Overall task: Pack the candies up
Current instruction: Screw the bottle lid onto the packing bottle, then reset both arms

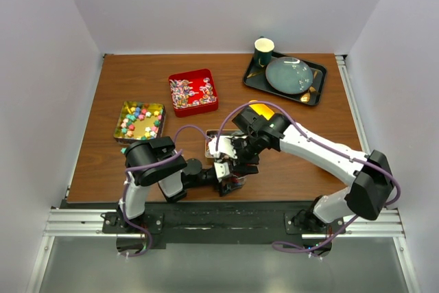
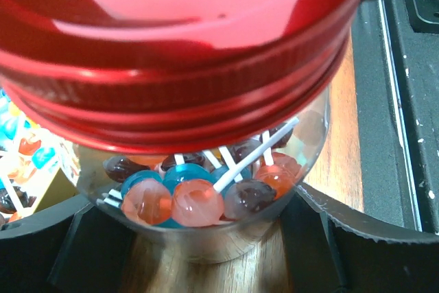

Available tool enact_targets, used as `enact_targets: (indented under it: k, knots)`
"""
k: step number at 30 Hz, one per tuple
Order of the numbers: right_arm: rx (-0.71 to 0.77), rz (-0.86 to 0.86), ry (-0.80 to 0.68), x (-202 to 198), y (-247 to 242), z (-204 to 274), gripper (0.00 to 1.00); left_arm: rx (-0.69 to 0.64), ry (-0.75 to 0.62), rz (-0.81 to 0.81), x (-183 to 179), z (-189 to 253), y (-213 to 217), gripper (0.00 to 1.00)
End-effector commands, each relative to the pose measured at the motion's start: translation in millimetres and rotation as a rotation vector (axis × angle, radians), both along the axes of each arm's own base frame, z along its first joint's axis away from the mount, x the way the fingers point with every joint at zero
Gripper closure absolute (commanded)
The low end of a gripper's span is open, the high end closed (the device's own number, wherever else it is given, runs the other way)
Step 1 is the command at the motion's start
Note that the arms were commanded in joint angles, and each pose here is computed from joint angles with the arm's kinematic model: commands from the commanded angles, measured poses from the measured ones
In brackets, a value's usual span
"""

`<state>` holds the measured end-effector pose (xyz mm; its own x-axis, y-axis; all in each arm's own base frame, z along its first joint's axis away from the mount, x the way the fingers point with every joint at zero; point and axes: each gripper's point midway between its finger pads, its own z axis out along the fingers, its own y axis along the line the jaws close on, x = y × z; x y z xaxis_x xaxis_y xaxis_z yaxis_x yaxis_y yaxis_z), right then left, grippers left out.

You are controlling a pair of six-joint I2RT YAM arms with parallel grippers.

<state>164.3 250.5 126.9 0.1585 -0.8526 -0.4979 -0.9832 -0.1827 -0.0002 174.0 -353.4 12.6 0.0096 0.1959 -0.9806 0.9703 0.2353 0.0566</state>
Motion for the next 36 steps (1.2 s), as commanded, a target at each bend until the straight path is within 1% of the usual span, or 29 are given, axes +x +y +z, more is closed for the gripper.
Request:
enact_targets:
  k: [1,4,8,9,10,11,12,13,14,16,17,18,19,20,21,22,23,24,25,27,28,30,31,32,33,34,35,36]
  knots:
    - [-0.178,-0.225,0.167,-25.9,-32.7,-27.0,0.56,0.008,-0.063,0.143,29.4,-3.8,19.2,1.0]
    - [-0.162,-0.285,0.195,-28.8,-29.2,-26.4,0.58,0.009,-0.065,0.145,29.7,-3.4,19.7,1.0]
    - [-0.165,-0.284,0.196,-30.6,-32.1,-26.3,0.58,0.013,-0.061,0.139,29.3,-3.7,19.1,1.0]
    - [-0.172,-0.272,0.188,-30.4,-33.5,-27.5,0.58,0.007,-0.063,0.132,28.3,-0.4,18.2,0.85]
    - [-0.175,-0.252,0.176,-29.0,-35.0,-26.4,0.58,0.006,-0.058,0.123,26.5,1.1,17.8,0.68]
    - [-0.177,-0.245,0.168,-27.8,-35.7,-26.0,0.58,-0.019,-0.068,0.113,25.2,13.2,15.9,0.52]
    - [-0.184,-0.24,0.162,-27.1,-36.9,-25.9,0.58,-0.029,-0.058,0.113,22.3,17.9,18.4,0.24]
    - [-0.18,-0.228,0.155,-25.4,-35.7,-24.3,0.58,-0.027,-0.031,0.106,17.9,19.0,19.3,0.0]
    - [-0.181,-0.226,0.151,-24.3,-35.4,-23.9,0.58,-0.068,-0.037,0.085,13.7,38.1,17.0,0.0]
    - [-0.176,-0.224,0.145,-21.9,-33.1,-23.4,0.58,-0.041,0.028,0.079,1.4,35.8,27.2,0.0]
    - [-0.174,-0.224,0.137,-20.2,-32.5,-23.4,0.58,-0.088,0.014,0.07,-1.6,58.3,27.9,0.0]
    - [-0.171,-0.225,0.128,-18.1,-31.7,-23.9,0.57,-0.08,0.022,0.069,-6.9,59.8,34.1,0.0]
    - [-0.176,-0.227,0.12,-16.1,-31.9,-25.2,0.58,-0.054,0.085,0.079,-12.4,54.2,39.3,0.0]
    - [-0.176,-0.227,0.116,-14.8,-31.4,-25.6,0.57,-0.099,0.069,0.073,-14.3,74.9,40.4,0.0]
    - [-0.168,-0.226,0.108,-12.7,-29.4,-23.5,0.57,-0.099,0.079,0.075,-17.3,77.8,43.5,0.0]
    - [-0.168,-0.22,0.107,-12.1,-28.6,-23.4,0.54,-0.076,0.112,0.088,-18.9,73.7,47.6,0.0]
    - [-0.166,-0.217,0.105,-10.9,-27.4,-22.5,0.52,-0.105,0.093,0.106,-16.1,87.9,49.5,0.0]
    - [-0.159,-0.213,0.099,-8.7,-25.0,-17.3,0.48,-0.107,0.086,0.113,-14.1,93.1,49.4,0.0]
    - [-0.155,-0.21,0.095,-6.8,-23.1,-14.0,0.39,-0.054,0.101,0.134,-11.0,83.6,54.9,0.0]
    - [-0.137,-0.219,0.074,0.5,-16.9,-1.7,0.25,-0.053,0.082,0.162,-1.5,98.6,55.2,0.0]
    - [-0.13,-0.218,0.067,2.5,-15.0,4.4,0.02,0.016,0.115,0.188,2.1,85.8,64.0,0.0]
    - [-0.098,-0.212,0.057,4.5,-9.6,25.8,0.01,0.015,0.098,0.207,10.7,104.4,66.8,0.0]
    - [-0.076,-0.211,0.055,5.6,-7.3,35.0,0.01,0.074,0.128,0.236,13.5,95.0,77.8,0.0]
    - [-0.054,-0.211,0.052,6.6,-5.3,44.3,0.01,0.075,0.08,0.241,17.3,106.6,82.2,0.0]
    - [0.005,-0.212,0.047,7.6,1.0,63.1,0.01,0.069,0.073,0.27,22.0,114.9,86.1,0.0]
    - [0.036,-0.233,0.041,12.3,1.8,71.1,0.01,0.047,0.079,0.294,26.8,121.5,92.8,0.0]
    - [0.067,-0.253,0.026,16.7,3.8,78.9,0.01,0.015,0.05,0.278,23.6,135.0,94.4,0.0]
    - [0.118,-0.282,0.002,23.8,8.7,89.7,0.01,0.01,0.034,0.286,26.1,143.6,95.3,0.0]
